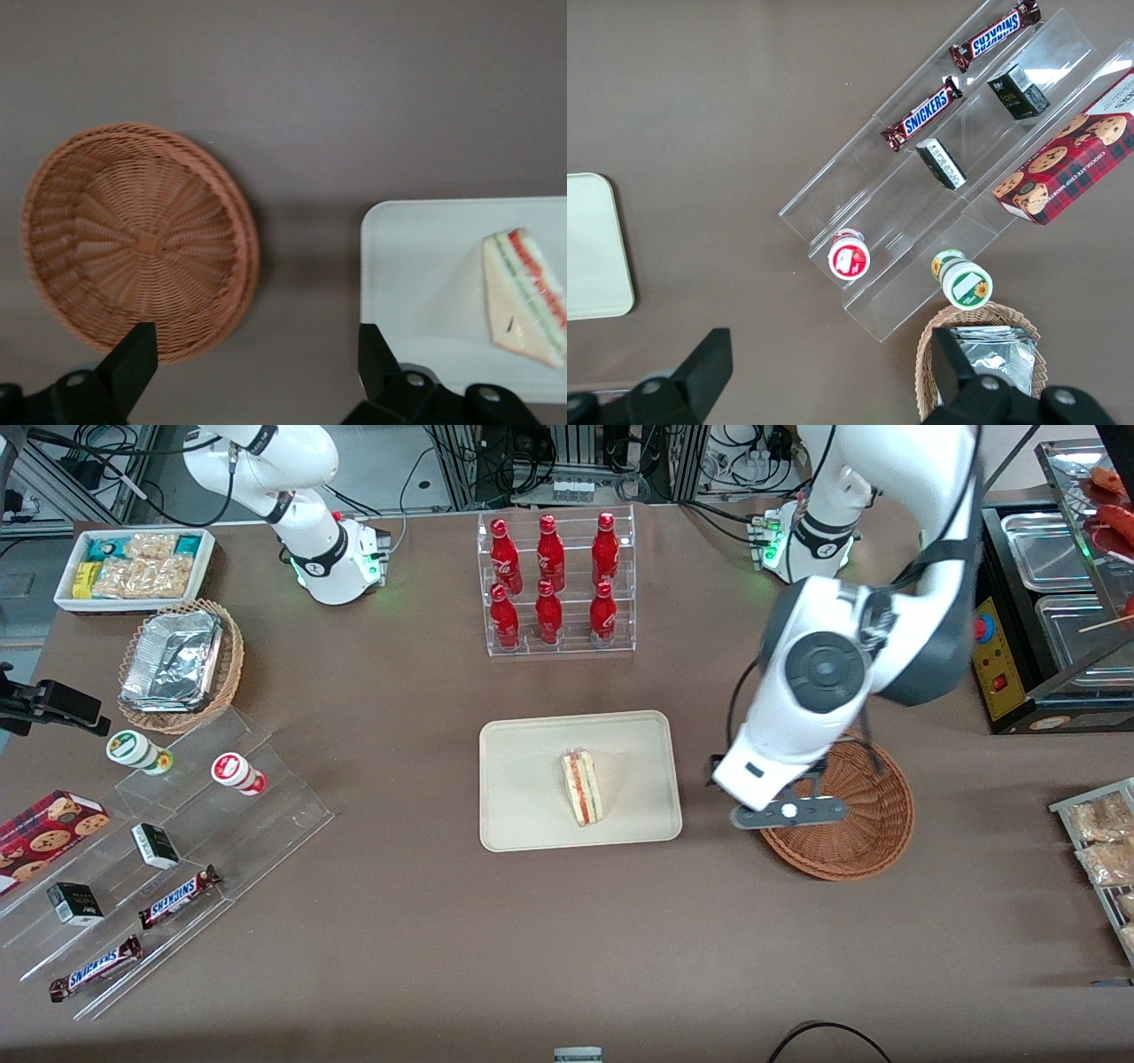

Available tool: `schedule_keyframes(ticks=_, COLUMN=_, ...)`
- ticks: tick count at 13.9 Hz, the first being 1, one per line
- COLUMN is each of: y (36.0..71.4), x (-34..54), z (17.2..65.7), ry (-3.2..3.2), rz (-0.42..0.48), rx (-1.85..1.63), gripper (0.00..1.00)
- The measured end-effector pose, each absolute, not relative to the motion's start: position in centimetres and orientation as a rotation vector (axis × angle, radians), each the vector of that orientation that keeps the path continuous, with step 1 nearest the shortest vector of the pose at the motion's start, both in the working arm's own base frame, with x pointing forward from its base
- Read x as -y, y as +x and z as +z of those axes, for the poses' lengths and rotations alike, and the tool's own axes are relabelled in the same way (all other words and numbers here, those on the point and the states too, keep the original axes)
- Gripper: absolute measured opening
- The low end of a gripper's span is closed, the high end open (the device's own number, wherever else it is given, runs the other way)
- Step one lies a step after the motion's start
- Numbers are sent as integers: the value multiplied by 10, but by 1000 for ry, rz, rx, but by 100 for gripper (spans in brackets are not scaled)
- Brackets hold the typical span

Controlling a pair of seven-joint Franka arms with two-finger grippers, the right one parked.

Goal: Place sandwich from basket to tray

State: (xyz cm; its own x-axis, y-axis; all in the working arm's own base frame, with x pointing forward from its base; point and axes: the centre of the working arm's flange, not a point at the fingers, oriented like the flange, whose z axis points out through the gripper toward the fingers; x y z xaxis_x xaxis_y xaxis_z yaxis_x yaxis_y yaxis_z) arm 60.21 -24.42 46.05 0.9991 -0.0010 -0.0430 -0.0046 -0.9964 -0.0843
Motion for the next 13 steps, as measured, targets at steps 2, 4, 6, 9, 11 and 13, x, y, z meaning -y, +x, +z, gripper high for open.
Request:
schedule_keyframes(ticks=2, y=589, x=204, z=487, ry=-3066, rz=118, rx=-103, gripper=100)
schedule_keyframes(ticks=4, y=574, x=163, z=517, ry=-3076, rz=192, rx=-197, gripper=100)
schedule_keyframes(ticks=6, y=560, x=137, z=543, ry=-3089, rz=248, rx=-280, gripper=100)
schedule_keyframes(ticks=9, y=555, x=107, z=557, ry=-3106, rz=264, rx=-247, gripper=100)
schedule_keyframes(ticks=11, y=561, x=75, z=555, ry=-3121, rz=271, rx=-218, gripper=100)
schedule_keyframes(ticks=13, y=563, x=52, z=557, ry=-3136, rz=269, rx=-226, gripper=100)
